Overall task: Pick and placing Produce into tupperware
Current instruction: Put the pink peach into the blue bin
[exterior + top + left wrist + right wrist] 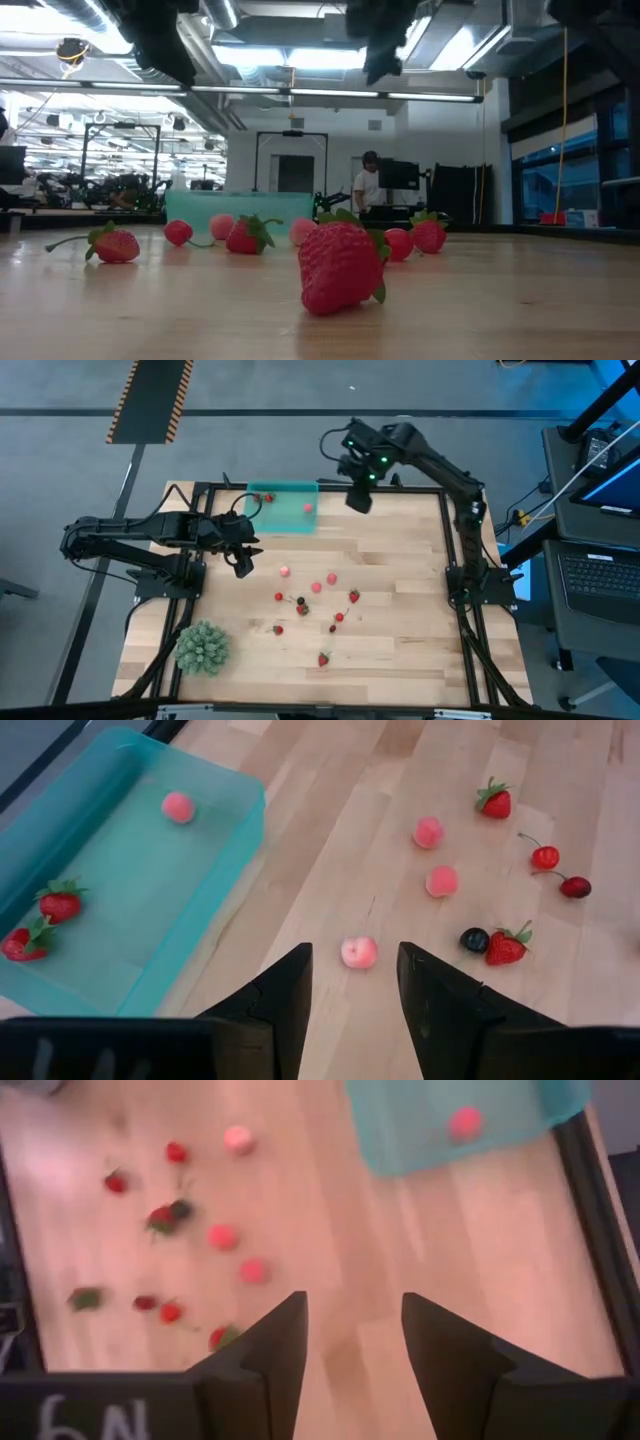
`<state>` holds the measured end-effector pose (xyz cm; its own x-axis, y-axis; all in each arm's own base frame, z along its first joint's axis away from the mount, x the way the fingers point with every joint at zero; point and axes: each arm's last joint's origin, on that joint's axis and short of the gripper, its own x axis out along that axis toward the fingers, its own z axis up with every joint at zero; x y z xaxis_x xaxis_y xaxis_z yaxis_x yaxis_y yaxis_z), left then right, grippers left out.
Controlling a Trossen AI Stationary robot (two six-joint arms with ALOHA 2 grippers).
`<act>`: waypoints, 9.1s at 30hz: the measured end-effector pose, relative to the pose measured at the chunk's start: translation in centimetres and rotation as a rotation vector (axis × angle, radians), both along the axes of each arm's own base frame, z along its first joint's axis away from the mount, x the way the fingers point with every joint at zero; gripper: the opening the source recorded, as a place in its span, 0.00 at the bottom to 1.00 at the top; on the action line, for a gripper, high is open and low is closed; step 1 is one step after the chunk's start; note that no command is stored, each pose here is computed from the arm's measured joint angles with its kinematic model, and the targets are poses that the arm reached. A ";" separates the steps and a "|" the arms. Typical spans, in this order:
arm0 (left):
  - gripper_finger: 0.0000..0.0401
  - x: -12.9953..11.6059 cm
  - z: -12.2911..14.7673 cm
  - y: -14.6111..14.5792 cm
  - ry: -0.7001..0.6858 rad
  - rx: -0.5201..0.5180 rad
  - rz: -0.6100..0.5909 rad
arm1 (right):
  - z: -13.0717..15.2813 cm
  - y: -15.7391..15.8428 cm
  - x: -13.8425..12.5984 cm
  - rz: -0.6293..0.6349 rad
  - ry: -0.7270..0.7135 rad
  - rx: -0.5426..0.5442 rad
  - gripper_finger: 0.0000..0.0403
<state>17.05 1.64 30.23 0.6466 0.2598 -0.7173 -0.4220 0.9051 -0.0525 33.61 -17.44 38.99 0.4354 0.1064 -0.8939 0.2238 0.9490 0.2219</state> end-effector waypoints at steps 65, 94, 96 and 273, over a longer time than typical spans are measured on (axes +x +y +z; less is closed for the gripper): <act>0.54 9.6 -10.0 0.5 0.362 0.026 -0.206 | -19.4 15.2 -5.9 0.429 0.004 -0.016 0.41; 0.54 12.1 -15.9 1.4 0.504 0.007 -0.219 | -15.3 16.2 -16.3 0.213 -0.443 -0.099 0.41; 0.54 12.2 -15.8 1.6 0.494 0.008 -0.214 | -15.2 16.2 -16.3 0.213 -0.446 -0.100 0.41; 0.39 15.6 -2.7 3.6 0.150 -0.173 -0.245 | -15.3 16.2 -16.4 0.233 -0.442 -0.113 0.41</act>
<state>32.69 5.21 27.51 0.5583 -0.0242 -0.8293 -0.2077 0.9637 -0.1679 17.21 -1.27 23.74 0.7507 0.1591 -0.6412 -0.0889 0.9861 0.1406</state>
